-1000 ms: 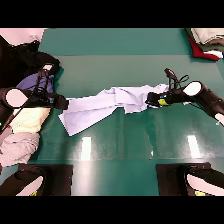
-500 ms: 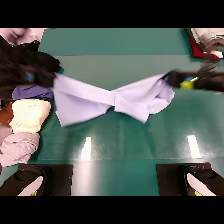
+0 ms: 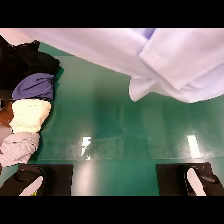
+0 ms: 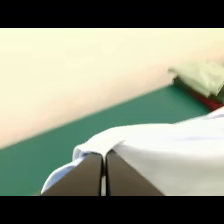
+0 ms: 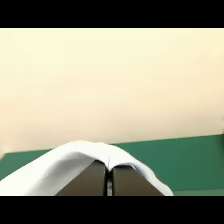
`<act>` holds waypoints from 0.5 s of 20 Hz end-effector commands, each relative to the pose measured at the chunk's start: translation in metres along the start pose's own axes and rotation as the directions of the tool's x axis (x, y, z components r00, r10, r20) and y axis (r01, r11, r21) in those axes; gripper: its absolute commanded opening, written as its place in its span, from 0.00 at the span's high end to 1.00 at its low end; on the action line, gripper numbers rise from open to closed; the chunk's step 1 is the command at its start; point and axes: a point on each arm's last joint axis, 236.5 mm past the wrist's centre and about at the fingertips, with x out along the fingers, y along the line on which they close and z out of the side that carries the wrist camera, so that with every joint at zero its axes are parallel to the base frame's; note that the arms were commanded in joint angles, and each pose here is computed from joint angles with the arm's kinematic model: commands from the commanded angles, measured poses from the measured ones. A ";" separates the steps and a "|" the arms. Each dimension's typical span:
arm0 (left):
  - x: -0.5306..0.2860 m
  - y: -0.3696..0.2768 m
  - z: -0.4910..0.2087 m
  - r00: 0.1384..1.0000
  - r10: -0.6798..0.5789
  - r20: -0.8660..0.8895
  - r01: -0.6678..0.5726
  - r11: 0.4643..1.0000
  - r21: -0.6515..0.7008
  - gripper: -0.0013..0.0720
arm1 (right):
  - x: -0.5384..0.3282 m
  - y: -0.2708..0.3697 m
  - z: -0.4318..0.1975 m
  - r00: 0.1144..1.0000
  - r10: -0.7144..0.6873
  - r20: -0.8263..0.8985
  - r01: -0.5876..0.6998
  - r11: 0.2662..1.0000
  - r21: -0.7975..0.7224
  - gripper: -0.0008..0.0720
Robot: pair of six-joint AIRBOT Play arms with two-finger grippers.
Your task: Fold the shirts.
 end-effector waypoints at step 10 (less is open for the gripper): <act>0.052 -0.007 -0.274 0.676 -0.146 -0.722 0.025 0.984 -0.175 0.95 | 0.052 -0.095 -0.115 0.790 -0.088 -0.607 0.228 0.961 0.158 0.96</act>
